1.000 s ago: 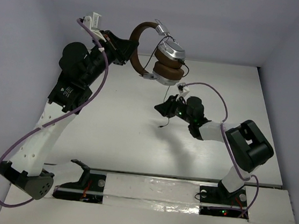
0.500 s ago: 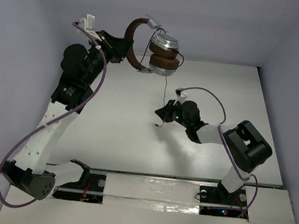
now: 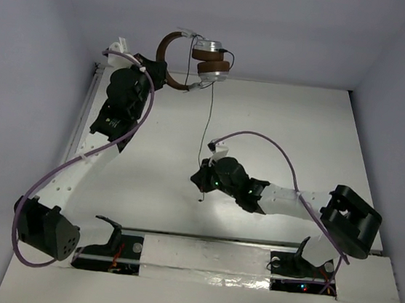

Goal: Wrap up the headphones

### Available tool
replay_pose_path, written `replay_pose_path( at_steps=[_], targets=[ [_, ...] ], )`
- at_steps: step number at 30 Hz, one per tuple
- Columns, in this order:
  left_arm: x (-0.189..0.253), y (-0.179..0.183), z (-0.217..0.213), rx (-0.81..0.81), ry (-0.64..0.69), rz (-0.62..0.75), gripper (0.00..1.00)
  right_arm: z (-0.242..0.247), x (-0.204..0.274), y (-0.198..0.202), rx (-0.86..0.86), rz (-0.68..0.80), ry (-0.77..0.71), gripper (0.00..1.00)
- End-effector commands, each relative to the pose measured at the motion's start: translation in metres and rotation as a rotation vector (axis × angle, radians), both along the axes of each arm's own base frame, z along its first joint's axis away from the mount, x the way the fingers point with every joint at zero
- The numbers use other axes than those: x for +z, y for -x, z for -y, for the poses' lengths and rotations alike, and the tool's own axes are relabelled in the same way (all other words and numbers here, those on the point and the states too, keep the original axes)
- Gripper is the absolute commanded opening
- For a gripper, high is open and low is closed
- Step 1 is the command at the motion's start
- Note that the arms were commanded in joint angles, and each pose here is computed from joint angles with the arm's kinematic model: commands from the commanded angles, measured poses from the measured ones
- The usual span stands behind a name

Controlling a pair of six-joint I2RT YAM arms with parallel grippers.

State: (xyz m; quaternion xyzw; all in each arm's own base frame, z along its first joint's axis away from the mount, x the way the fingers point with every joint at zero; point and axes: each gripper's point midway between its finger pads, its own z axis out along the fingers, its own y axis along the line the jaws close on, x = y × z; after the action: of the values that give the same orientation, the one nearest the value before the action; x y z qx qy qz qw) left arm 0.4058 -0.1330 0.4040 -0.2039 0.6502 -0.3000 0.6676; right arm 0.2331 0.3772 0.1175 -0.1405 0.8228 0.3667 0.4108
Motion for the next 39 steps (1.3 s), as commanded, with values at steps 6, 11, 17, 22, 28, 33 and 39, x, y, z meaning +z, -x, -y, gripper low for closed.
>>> replay_pose_path(
  at_steps=[6, 11, 17, 22, 28, 33, 39],
  targets=[
    [-0.025, -0.024, -0.028, 0.188, -0.004, 0.007, 0.00, -0.013, 0.017, 0.049, 0.038, 0.042, 0.225, 0.00],
    [-0.058, -0.033, -0.029, 0.210, -0.012, -0.042, 0.00, -0.021, 0.029, 0.077, 0.077, 0.081, 0.362, 0.00],
    [-0.095, -0.038, -0.029, 0.233, -0.068, -0.109, 0.00, -0.013, 0.054, 0.083, 0.061, 0.140, 0.403, 0.00],
    [-0.130, -0.027, 0.014, 0.135, -0.136, -0.157, 0.00, -0.009, 0.103, 0.075, 0.077, 0.264, 0.428, 0.00],
    [-0.161, -0.009, 0.050, 0.060, -0.227, -0.197, 0.00, -0.004, 0.165, 0.057, 0.049, 0.406, 0.428, 0.00],
    [-0.177, 0.003, 0.058, 0.008, -0.268, -0.217, 0.00, 0.021, 0.196, 0.030, -0.034, 0.450, 0.405, 0.00],
    [-0.187, 0.021, 0.067, -0.087, -0.285, -0.214, 0.00, 0.055, 0.211, 0.005, -0.110, 0.469, 0.392, 0.00]
  ],
)
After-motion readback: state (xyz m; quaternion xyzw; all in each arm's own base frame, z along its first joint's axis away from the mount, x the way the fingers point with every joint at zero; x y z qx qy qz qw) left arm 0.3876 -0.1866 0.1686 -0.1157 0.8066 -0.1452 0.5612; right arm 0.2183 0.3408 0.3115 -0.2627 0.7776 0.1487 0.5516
